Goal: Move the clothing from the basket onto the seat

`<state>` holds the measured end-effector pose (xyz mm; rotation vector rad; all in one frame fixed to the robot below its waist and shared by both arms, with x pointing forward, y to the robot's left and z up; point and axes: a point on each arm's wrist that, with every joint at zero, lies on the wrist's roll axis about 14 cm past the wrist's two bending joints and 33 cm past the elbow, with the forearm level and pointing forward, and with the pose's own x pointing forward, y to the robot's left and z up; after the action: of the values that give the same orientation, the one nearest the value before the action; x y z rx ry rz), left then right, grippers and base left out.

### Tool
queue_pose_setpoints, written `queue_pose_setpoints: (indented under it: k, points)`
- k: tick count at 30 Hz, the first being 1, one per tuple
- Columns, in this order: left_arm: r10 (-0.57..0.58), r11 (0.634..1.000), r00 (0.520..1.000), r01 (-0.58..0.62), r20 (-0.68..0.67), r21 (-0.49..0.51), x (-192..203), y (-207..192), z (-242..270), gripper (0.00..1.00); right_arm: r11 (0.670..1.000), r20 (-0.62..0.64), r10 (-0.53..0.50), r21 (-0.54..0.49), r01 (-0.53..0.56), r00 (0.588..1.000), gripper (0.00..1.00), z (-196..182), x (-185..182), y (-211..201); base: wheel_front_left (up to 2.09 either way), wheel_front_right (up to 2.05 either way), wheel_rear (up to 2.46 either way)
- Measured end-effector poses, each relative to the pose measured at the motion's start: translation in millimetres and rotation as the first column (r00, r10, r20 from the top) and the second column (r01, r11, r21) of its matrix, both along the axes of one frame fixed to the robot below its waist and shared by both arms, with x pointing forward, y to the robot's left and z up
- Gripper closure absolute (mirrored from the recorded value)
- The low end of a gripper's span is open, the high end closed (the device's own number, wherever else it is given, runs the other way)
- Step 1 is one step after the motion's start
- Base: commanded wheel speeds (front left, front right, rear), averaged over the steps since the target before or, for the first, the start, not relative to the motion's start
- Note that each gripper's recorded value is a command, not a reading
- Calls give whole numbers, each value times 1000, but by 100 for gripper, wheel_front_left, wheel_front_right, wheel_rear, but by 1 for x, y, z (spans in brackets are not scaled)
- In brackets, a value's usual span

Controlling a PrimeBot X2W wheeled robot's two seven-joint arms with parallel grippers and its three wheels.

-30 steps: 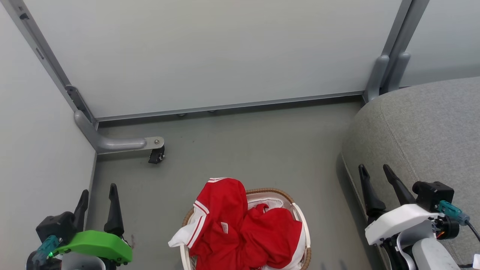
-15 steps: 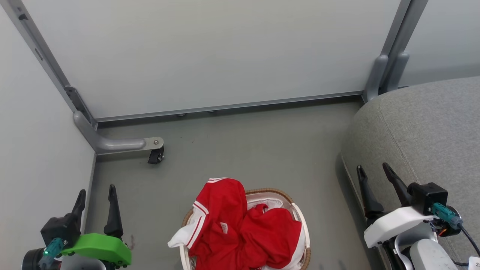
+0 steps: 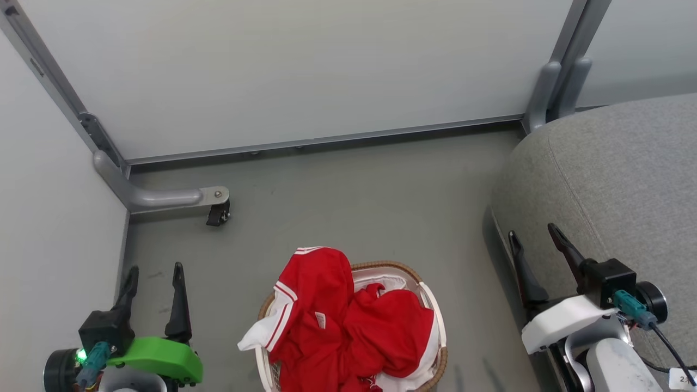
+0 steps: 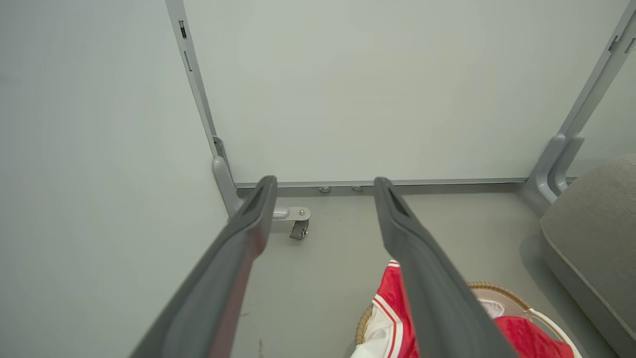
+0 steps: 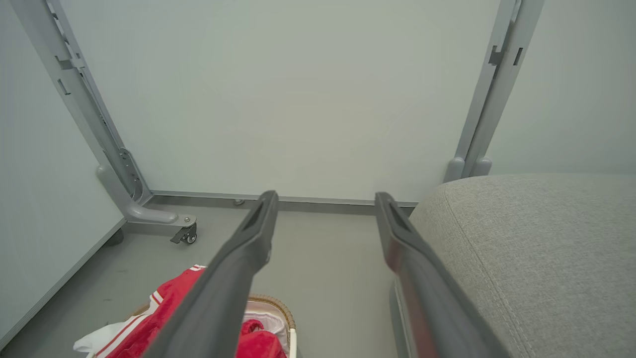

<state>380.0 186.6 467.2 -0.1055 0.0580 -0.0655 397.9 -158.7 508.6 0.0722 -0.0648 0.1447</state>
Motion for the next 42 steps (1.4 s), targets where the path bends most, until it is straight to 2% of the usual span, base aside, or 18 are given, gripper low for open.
queue_pose_setpoints:
  k: [12, 23, 30, 42]
  points:
    - [-164, 986, 986, 165, -31, 38, 57, -42, -21, 0, 995, 60, 48, -86, -43, 997, 0, 7, 49, 17, 0, 0, 0]
    - [-321, 946, 940, 324, -115, 10, 100, -90, -73, 0, 997, 6, 33, -69, -32, 999, 0, -26, 81, 10, 0, 0, 0]
    - [-420, 906, 889, 423, -181, -26, 109, -121, -115, 0, 998, -39, 12, -55, -15, 999, 0, -50, 89, 0, 0, 0, 0]
    - [-594, 789, 726, 610, -347, -74, 81, -167, -198, 0, 999, -111, 14, -34, -18, 994, 0, -83, 92, -3, 0, 0, 0]
